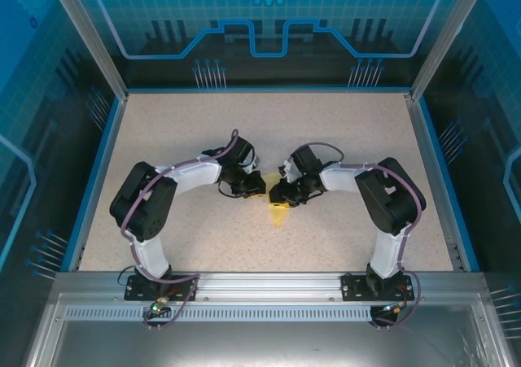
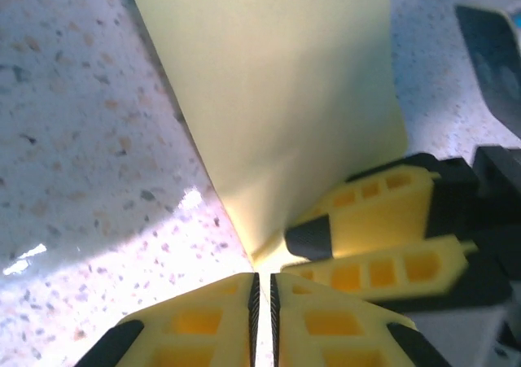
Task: Fold a paper plane with a square sheet of paper (pick it up from the middle)
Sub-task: Third fold the triangle at the center of the table.
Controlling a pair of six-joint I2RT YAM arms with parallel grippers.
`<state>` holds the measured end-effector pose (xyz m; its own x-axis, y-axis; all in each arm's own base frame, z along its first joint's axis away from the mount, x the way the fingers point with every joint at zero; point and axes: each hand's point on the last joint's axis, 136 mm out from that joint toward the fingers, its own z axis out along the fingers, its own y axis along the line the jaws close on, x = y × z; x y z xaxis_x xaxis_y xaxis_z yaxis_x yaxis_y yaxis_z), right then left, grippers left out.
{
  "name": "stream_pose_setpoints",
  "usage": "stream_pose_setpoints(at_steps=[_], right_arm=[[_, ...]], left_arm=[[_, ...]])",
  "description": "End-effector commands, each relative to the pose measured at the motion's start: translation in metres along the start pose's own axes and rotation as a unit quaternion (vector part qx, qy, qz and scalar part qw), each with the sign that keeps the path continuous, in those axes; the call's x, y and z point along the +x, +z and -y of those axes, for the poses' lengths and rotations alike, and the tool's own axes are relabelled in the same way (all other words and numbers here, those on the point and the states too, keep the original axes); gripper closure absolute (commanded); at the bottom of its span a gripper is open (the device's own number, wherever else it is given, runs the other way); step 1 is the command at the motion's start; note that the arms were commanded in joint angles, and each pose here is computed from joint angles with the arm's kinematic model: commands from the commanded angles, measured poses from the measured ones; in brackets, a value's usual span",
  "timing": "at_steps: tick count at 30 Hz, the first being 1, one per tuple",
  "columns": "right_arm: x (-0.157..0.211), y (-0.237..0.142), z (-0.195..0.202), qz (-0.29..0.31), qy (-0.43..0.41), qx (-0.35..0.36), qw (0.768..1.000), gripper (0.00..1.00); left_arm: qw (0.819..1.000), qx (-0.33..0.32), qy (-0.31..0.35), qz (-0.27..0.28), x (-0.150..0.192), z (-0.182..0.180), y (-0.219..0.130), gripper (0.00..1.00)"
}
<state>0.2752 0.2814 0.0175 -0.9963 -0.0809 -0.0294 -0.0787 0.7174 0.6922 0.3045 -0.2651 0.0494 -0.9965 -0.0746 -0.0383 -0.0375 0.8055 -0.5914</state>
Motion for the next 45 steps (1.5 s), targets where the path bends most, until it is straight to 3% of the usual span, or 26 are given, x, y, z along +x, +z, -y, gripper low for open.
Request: stream_pose_setpoints(at_steps=[1,19,30,45], right_arm=[[0.017,0.008,0.026,-0.016,0.013,0.044,0.999,0.71],[0.023,0.006,0.032,-0.018,0.015,0.051,0.998,0.90],[0.025,0.005,0.032,-0.020,0.014,0.050,0.998,0.92],[0.022,-0.002,0.021,-0.010,0.003,0.033,0.999,0.88]], left_arm=[[0.999,0.043,-0.028,-0.001,0.008,0.012,-0.005,0.87],[0.998,0.049,-0.031,-0.033,0.026,0.009,0.032,0.94],[0.998,0.042,-0.033,-0.037,0.025,0.003,0.043,0.94],[0.997,-0.037,-0.028,-0.057,0.031,-0.031,0.056,0.94]])
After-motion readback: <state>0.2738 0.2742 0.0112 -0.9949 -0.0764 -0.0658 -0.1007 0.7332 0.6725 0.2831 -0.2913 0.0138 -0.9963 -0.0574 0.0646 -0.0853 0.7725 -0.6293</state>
